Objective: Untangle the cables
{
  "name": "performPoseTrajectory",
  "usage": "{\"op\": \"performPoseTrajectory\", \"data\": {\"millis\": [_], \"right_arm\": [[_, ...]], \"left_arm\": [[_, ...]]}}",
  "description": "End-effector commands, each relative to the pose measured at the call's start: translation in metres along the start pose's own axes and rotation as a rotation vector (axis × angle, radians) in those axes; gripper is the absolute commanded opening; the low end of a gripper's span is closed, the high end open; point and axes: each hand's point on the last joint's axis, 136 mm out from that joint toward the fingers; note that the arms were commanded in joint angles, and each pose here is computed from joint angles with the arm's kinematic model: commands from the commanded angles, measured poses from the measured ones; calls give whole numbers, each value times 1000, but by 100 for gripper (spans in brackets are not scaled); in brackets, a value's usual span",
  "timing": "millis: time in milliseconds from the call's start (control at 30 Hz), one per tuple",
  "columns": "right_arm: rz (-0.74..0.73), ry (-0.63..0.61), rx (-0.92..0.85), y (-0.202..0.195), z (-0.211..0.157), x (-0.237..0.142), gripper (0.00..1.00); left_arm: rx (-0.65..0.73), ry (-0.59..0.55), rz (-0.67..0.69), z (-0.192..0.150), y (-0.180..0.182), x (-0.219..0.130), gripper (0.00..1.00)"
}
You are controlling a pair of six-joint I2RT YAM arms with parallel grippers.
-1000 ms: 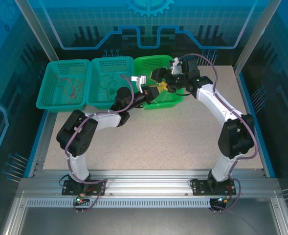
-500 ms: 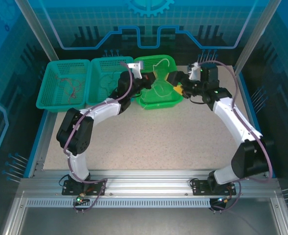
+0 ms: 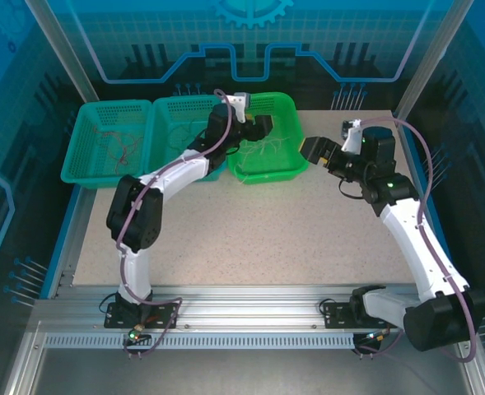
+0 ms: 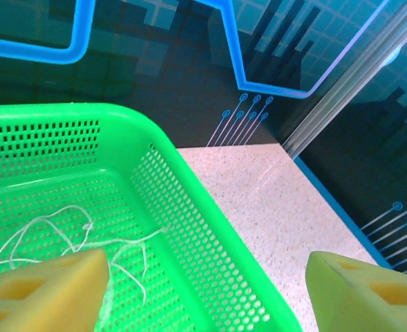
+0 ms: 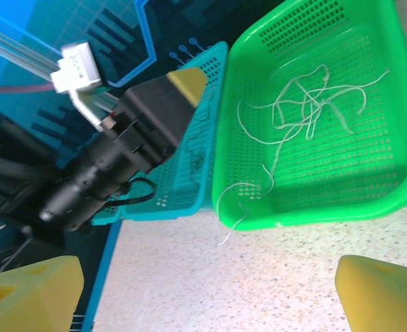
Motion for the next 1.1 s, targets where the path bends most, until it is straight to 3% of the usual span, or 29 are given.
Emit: {"op": "performPoseTrajectory", "data": {"millis": [0, 133, 267, 467, 600, 733, 900, 1067], "right_arm": [[-75, -16, -87, -17, -3, 1, 95], [-89, -48, -157, -24, 0, 6, 95], [-161, -138, -242, -46, 8, 7, 92], [-496, -387, -372, -121, 18, -7, 95], [-673, -435, -490, -163, 6, -8, 100], [-798, -392, -512, -208, -2, 2, 100], [-828, -399, -539, -247, 9, 23, 100], [-627, -344, -603, -240, -4, 45, 100]], "left_arm": [[91, -95, -26, 48, -32, -54, 78], [132, -132, -25, 50, -43, -111, 80], [171, -115, 88, 27, -24, -167, 82], [215, -73, 482, -23, 50, -256, 88], [221, -68, 763, -61, 110, -301, 99], [238, -37, 898, -86, 147, -317, 99], [195, -19, 951, -112, 183, -318, 99], [110, -16, 834, -137, 205, -300, 99]]}}
Point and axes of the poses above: each hand's point on the last joint's axis, 136 mm out from that joint toward the fingers, its own x axis out along the fingers, its own y axis along the line the jaws close on, z = x × y, and after that the axes turned 8 degrees about x, right-handed
